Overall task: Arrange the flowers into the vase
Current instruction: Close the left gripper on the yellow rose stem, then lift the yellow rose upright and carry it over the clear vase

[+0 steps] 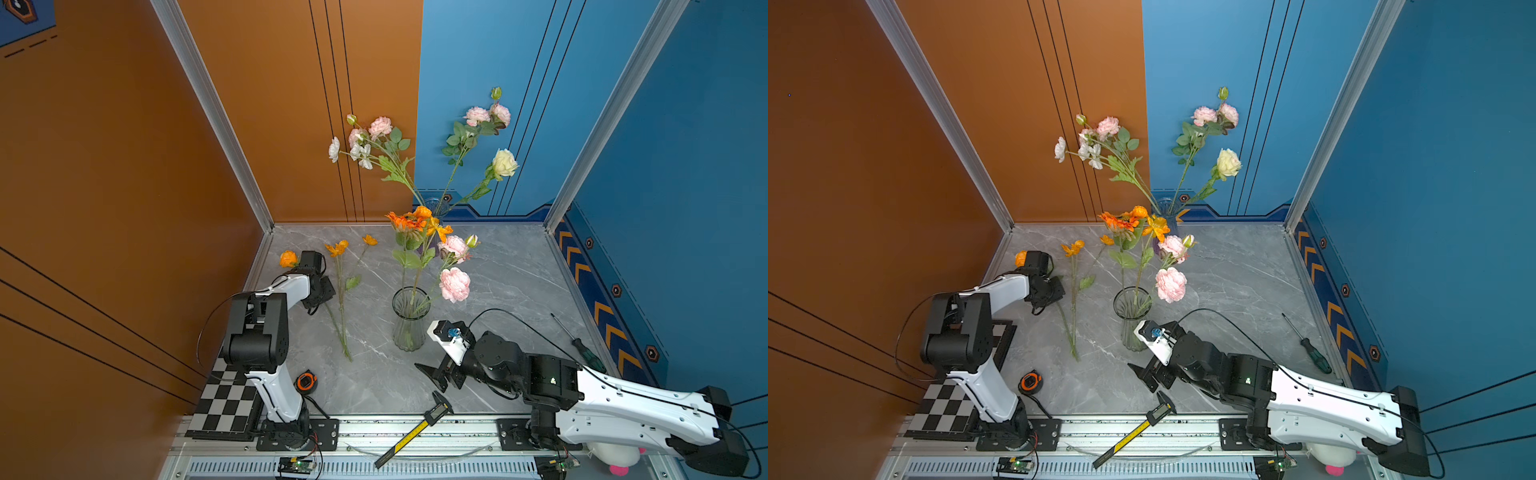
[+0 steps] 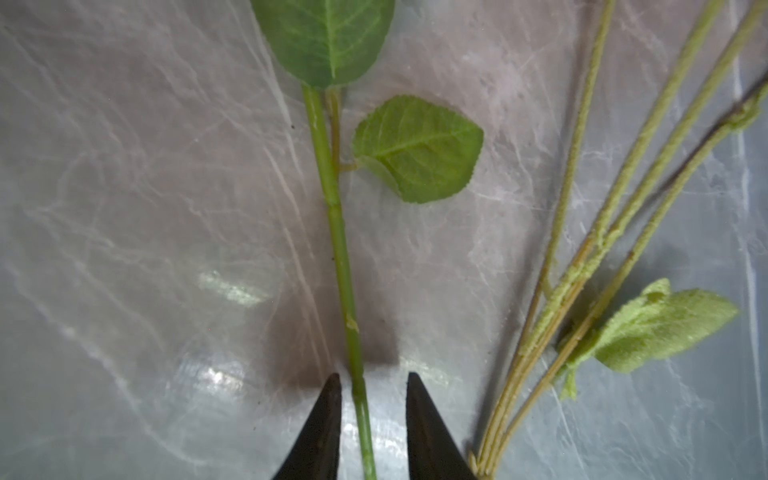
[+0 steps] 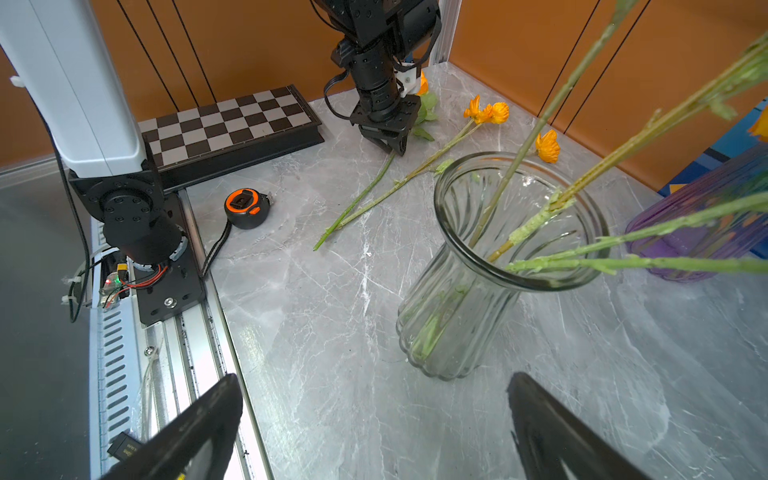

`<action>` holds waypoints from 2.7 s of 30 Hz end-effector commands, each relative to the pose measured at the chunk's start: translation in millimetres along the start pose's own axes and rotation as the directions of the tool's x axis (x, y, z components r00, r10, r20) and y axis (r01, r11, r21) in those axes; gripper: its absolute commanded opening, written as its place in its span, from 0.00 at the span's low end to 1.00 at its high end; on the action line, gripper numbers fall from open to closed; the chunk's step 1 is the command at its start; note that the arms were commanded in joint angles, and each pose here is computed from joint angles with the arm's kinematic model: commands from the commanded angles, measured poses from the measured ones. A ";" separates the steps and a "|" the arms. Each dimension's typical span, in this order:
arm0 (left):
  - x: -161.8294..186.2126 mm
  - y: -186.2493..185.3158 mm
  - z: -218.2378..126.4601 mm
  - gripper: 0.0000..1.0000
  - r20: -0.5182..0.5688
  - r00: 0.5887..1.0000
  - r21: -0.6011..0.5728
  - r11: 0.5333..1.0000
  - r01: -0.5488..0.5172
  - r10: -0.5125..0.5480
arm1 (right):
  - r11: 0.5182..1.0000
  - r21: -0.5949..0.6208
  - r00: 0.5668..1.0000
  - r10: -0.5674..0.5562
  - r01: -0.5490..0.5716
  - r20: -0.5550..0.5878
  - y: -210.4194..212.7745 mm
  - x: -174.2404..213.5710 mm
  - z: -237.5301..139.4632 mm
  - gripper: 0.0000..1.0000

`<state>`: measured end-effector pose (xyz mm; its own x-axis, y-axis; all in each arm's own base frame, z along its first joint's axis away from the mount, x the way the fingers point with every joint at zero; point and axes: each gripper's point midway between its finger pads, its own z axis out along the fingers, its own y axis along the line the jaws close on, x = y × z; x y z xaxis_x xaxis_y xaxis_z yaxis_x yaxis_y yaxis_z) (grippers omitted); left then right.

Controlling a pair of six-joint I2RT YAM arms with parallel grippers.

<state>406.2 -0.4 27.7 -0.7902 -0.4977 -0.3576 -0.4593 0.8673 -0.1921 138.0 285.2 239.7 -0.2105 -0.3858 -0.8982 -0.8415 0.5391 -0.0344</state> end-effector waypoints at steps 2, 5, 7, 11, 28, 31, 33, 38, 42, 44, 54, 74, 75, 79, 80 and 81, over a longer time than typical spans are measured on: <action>4.0 9.2 3.8 0.26 -0.029 0.999 -0.074 0.997 -0.023 0.021 | 1.000 0.025 0.999 -0.009 0.008 0.036 -6.6 -6.9 -4.8 1.00; 6.3 11.6 6.1 0.24 -0.041 0.999 -0.089 0.995 -0.033 0.030 | 1.000 0.024 0.999 -0.013 0.012 0.033 -7.1 -5.3 -4.7 1.00; 7.7 11.3 8.2 0.22 -0.054 0.998 -0.092 0.995 -0.045 0.040 | 1.000 0.025 0.999 -0.012 0.011 0.030 -8.0 -4.1 -4.5 1.00; 9.7 8.9 10.9 0.12 -0.073 0.996 -0.082 0.995 -0.054 0.048 | 1.000 0.022 0.999 -0.010 0.010 0.031 -8.2 -3.6 -5.2 1.00; -7.3 -12.6 -122.7 0.00 0.201 0.979 0.158 0.988 -0.005 -0.027 | 1.000 0.015 1.000 -0.006 0.006 0.022 -9.6 -5.9 0.5 1.00; -11.8 -19.2 -170.7 0.00 0.323 0.945 0.236 0.971 -0.032 -0.048 | 1.000 0.025 0.999 -0.003 0.002 0.032 -15.0 -8.7 -1.4 1.00; -14.2 -28.5 -205.1 0.00 0.409 0.910 0.315 0.947 -0.070 -0.068 | 1.000 0.025 0.999 0.010 -0.010 0.038 -18.9 -9.5 -3.9 1.00; -11.7 -58.0 -300.8 0.00 0.641 0.758 0.461 0.851 -0.251 -0.124 | 0.997 0.052 0.997 0.047 -0.051 0.064 -34.7 -13.8 -18.2 1.00; 4.4 -83.1 -368.4 0.00 0.785 0.593 0.499 0.751 -0.432 -0.180 | 0.991 0.088 0.993 0.092 -0.098 0.074 -49.2 -12.1 -29.6 1.00; 15.4 -92.7 -395.9 0.00 0.816 0.534 0.516 0.698 -0.497 -0.223 | 0.987 0.106 0.990 0.115 -0.123 0.076 -55.6 -9.4 -35.3 1.00; 68.4 -138.8 -480.0 0.00 0.825 0.366 0.533 0.381 -0.756 -0.430 | 0.975 0.136 0.982 0.164 -0.176 0.097 -65.8 -4.9 -46.6 1.00; 119.7 -206.2 -500.8 0.00 0.824 0.155 0.295 0.180 -0.938 -0.545 | 0.979 0.123 0.984 0.154 -0.165 0.094 -65.3 -6.7 -46.4 1.00; 119.5 -207.3 -501.0 0.00 0.820 0.143 0.288 0.183 -0.940 -0.555 | 0.979 0.123 0.984 0.153 -0.165 0.094 -65.8 -6.7 -46.6 1.00; 108.9 -208.6 -509.8 0.00 0.776 0.170 0.339 0.174 -0.924 -0.608 | 0.978 0.125 0.983 0.158 -0.169 0.089 -67.8 -5.3 -45.3 1.00; 107.5 -209.7 -511.6 0.00 0.771 0.186 0.353 0.165 -0.921 -0.609 | 0.977 0.125 0.983 0.161 -0.172 0.089 -68.2 -5.1 -45.2 1.00; 106.9 -211.4 -514.1 0.00 0.767 0.200 0.362 0.155 -0.919 -0.609 | 0.977 0.126 0.983 0.161 -0.171 0.087 -68.5 -4.6 -44.6 1.00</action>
<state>225.7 -259.9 462.2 0.3897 -0.5300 -0.7532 0.7843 0.6197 -0.0302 177.3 217.7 270.9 -0.2806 -0.2156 -0.9353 -0.7170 0.6949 0.0549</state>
